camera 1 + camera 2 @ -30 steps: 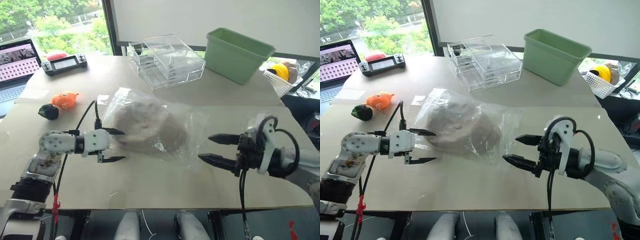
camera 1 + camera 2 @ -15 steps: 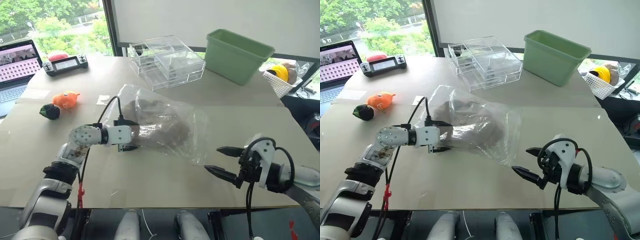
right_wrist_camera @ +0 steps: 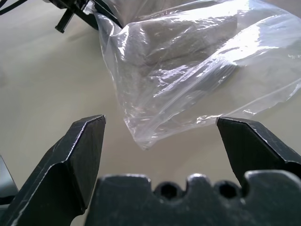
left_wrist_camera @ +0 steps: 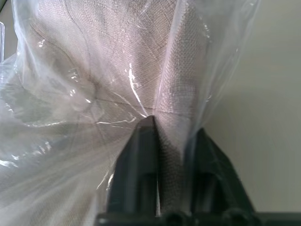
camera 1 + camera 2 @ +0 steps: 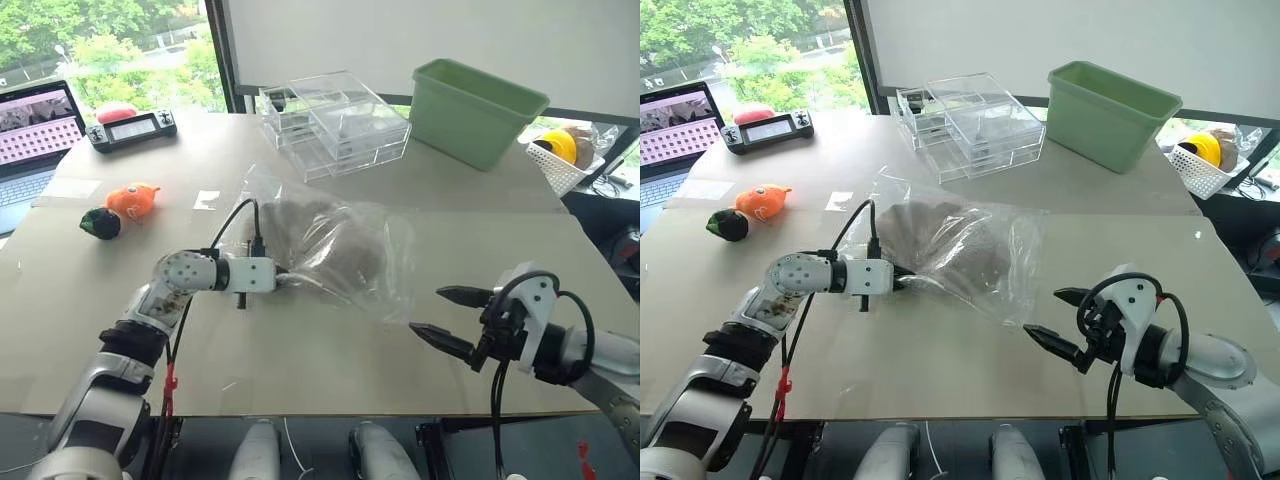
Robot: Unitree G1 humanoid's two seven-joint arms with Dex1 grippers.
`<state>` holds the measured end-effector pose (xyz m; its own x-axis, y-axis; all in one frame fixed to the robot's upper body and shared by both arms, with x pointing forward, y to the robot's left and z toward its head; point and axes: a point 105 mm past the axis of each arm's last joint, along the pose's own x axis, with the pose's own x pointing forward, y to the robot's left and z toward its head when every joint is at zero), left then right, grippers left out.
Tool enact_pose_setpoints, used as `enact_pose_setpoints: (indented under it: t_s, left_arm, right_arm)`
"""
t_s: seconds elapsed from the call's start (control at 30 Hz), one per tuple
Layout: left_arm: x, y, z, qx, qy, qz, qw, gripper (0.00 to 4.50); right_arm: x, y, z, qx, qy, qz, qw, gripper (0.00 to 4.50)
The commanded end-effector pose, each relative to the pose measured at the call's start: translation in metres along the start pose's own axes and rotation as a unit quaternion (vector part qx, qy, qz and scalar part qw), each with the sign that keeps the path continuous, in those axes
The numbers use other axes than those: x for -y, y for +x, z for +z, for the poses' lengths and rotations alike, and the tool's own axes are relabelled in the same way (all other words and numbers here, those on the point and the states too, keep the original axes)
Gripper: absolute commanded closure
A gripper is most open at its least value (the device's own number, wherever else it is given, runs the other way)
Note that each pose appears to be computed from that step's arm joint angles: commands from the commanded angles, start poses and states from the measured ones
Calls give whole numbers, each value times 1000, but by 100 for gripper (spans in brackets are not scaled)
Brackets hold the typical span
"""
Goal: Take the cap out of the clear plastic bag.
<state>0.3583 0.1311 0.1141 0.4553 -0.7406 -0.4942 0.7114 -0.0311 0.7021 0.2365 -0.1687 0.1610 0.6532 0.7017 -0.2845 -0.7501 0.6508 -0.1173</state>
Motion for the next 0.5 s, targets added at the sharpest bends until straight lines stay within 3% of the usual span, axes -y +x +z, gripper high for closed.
enact_pose_setpoints:
  t_s: [0.03,0.37,0.5]
  left_arm:
    - [-7,-1,4,3,50,9,999,449]
    - [-16,-21,-7,31,210,50,976,449]
    - [-6,-41,2,92,267,53,958,449]
  right_arm:
    - [5,-2,13,19,-19,-13,1000,0]
    - [25,0,16,21,-35,-46,998,0]
    - [27,3,14,23,-35,-58,997,0]
